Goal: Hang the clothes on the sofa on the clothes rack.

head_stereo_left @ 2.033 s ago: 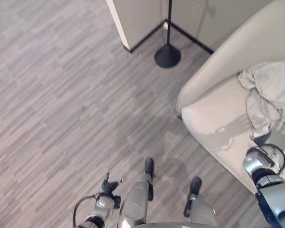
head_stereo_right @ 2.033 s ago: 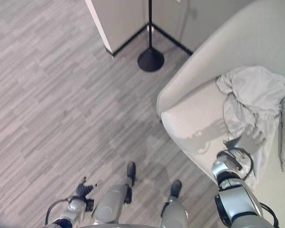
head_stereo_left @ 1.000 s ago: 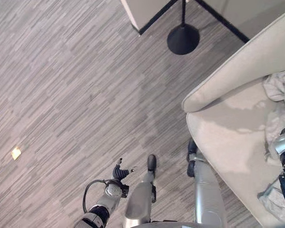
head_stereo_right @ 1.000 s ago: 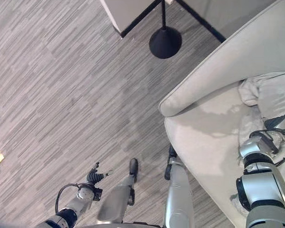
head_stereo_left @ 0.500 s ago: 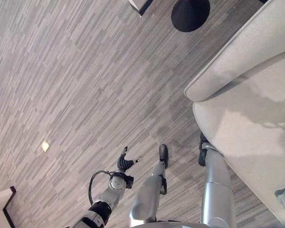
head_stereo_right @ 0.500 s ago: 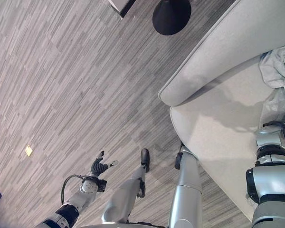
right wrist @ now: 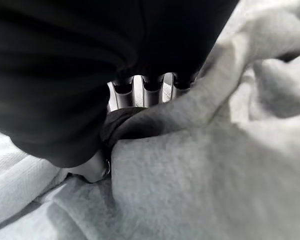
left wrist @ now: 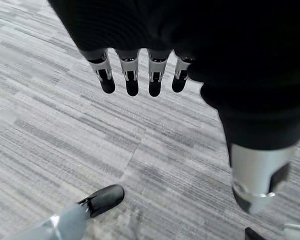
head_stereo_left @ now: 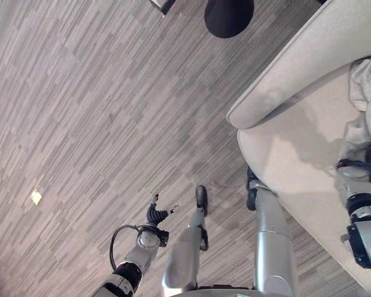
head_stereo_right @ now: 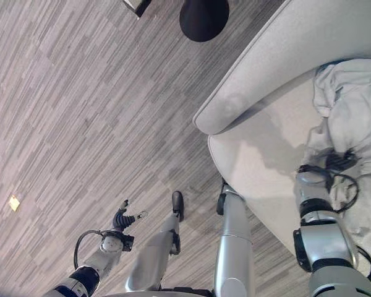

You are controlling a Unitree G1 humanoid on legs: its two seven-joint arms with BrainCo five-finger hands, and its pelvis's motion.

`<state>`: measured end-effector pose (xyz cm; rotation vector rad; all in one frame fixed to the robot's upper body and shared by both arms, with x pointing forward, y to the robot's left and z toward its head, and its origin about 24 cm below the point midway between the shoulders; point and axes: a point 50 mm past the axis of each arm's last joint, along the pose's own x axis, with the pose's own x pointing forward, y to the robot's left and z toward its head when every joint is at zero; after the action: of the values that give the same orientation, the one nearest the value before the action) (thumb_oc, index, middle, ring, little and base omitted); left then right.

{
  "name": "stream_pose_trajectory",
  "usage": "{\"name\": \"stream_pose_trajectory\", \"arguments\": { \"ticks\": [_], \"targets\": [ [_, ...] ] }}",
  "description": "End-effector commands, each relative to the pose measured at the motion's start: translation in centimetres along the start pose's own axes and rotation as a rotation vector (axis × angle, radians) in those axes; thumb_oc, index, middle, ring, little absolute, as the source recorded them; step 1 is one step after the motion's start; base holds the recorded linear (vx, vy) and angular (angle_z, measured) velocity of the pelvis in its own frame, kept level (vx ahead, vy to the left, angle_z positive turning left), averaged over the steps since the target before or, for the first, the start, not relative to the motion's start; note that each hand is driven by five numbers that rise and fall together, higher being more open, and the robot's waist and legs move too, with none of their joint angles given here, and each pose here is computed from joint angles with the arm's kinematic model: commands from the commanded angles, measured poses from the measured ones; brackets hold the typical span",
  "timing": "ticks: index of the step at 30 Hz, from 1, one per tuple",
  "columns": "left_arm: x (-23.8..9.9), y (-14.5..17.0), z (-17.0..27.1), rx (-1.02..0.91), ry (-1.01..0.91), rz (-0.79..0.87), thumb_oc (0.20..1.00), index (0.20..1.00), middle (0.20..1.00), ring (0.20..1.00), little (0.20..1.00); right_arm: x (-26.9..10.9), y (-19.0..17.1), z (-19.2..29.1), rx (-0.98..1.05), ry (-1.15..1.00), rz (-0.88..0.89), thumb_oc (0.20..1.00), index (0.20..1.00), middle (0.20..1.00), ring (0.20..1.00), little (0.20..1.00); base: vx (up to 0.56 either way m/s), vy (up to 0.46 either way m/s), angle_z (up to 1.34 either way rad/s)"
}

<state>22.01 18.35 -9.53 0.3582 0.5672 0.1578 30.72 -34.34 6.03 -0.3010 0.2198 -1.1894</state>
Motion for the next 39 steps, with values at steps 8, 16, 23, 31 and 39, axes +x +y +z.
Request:
{"name": "stream_pose_trajectory", "arguments": {
  "ticks": [8,16,23,31,39],
  "targets": [
    [-0.2,0.3,-2.2,0.089,0.099,0.043,1.000,1.000,1.000,1.000,1.000,-8.0,4.0,-5.4,0.327,0.260,0.220,0.200,0.200,0.200,0.200,0.200,0.01,0.020,-0.04],
    [-0.9,-0.2,-2.4,0.064,0.089,0.006,1.000,1.000,1.000,1.000,1.000,-10.9,3.6,2.0,0.876,0.098,0.502,0.200,0.200,0.200,0.200,0.200,-0.01,0.085,-0.02],
    [-1.8,0.4,-3.5,0.025,0.124,-0.012,1.000,1.000,1.000,1.000,1.000,-10.8,0.3,6.8,1.024,-0.122,0.583,0.200,0.200,0.200,0.200,0.200,0.06,0.148,-0.03],
    [-2.4,1.8,-1.9,-0.156,0.047,-0.017,1.000,1.000,1.000,1.000,1.000,-10.6,-2.9,14.5,1.017,-0.483,0.596,0.200,0.200,0.200,0.200,0.200,0.03,0.168,0.01],
    [0.1,3.8,9.4,-0.040,-0.384,0.201,1.000,1.000,1.000,1.000,1.000,-15.8,-3.8,24.8,1.053,-0.854,0.789,0.200,0.200,0.200,0.200,0.200,-0.03,0.149,-0.08]
  ]
}}
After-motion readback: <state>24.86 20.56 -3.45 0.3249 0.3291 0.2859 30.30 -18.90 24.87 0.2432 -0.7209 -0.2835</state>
